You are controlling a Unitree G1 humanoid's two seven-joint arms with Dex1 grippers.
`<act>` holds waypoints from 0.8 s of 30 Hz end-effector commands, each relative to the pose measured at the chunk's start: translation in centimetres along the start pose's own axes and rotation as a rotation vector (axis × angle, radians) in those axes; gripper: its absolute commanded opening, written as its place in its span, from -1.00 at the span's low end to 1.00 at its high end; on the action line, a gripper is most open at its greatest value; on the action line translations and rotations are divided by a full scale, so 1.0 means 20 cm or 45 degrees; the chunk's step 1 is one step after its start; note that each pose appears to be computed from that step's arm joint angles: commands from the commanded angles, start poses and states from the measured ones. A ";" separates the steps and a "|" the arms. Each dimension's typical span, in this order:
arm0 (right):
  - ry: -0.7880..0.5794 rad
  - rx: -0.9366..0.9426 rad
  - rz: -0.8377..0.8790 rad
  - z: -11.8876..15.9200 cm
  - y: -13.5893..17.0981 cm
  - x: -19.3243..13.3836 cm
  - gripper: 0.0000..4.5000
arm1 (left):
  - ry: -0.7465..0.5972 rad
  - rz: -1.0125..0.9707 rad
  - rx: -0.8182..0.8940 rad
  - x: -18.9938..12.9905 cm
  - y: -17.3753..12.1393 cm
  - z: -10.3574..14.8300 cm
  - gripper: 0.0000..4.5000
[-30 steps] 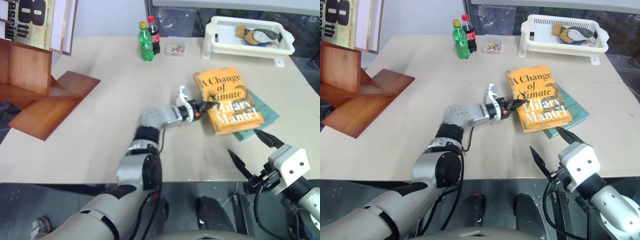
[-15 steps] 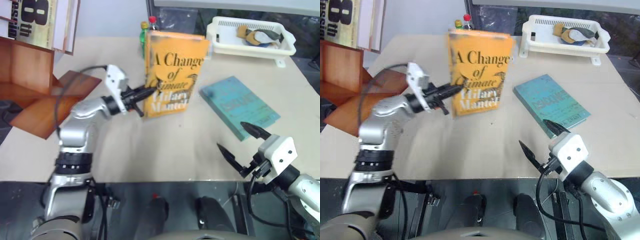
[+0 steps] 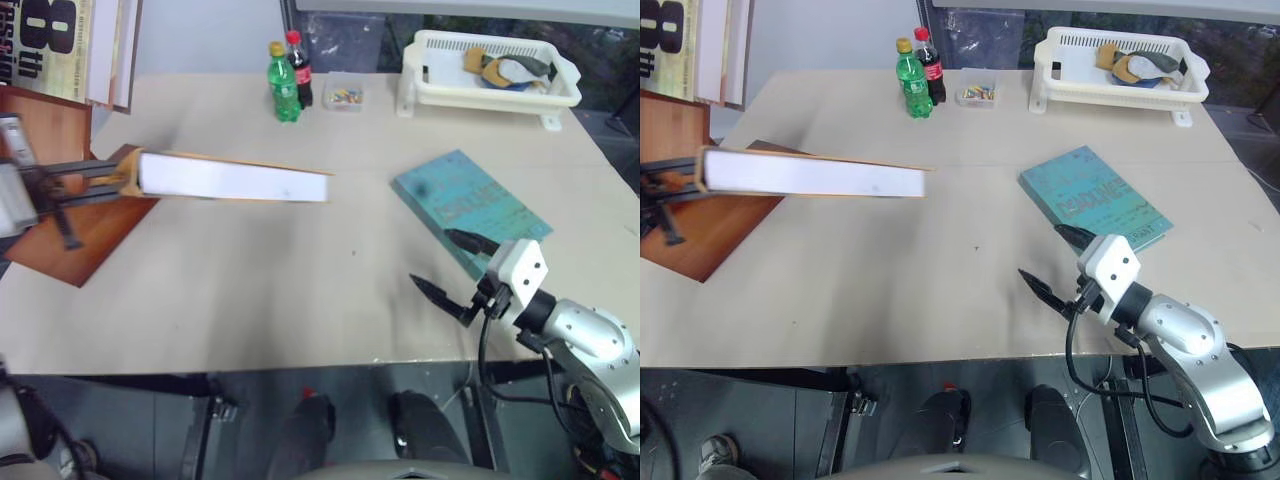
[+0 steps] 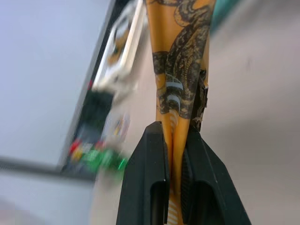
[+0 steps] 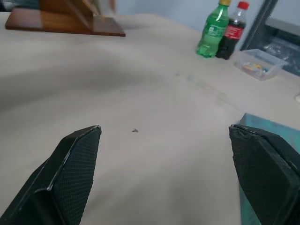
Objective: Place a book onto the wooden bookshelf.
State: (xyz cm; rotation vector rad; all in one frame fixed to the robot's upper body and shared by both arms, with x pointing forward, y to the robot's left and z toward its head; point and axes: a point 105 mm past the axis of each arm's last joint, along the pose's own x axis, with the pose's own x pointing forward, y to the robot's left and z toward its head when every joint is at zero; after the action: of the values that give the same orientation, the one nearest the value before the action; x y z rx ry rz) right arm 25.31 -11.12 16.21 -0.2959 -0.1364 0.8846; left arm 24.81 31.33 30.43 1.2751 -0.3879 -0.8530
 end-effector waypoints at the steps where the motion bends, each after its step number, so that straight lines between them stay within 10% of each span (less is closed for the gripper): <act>1: -0.069 -0.037 0.060 0.05 0.01 0.03 1.00 | 0.135 0.085 0.261 -0.15 0.11 0.03 -0.98; 24: -0.052 -0.040 0.018 0.05 0.02 -0.02 1.00 | 0.858 0.018 0.117 -0.34 0.15 -0.35 -0.98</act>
State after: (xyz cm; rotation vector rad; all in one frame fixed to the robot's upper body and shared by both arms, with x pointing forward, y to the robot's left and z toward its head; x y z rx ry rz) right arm 25.04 -11.00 15.81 -0.2920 -0.1419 0.9072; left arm 26.13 39.78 32.50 1.5471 0.0235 -0.4406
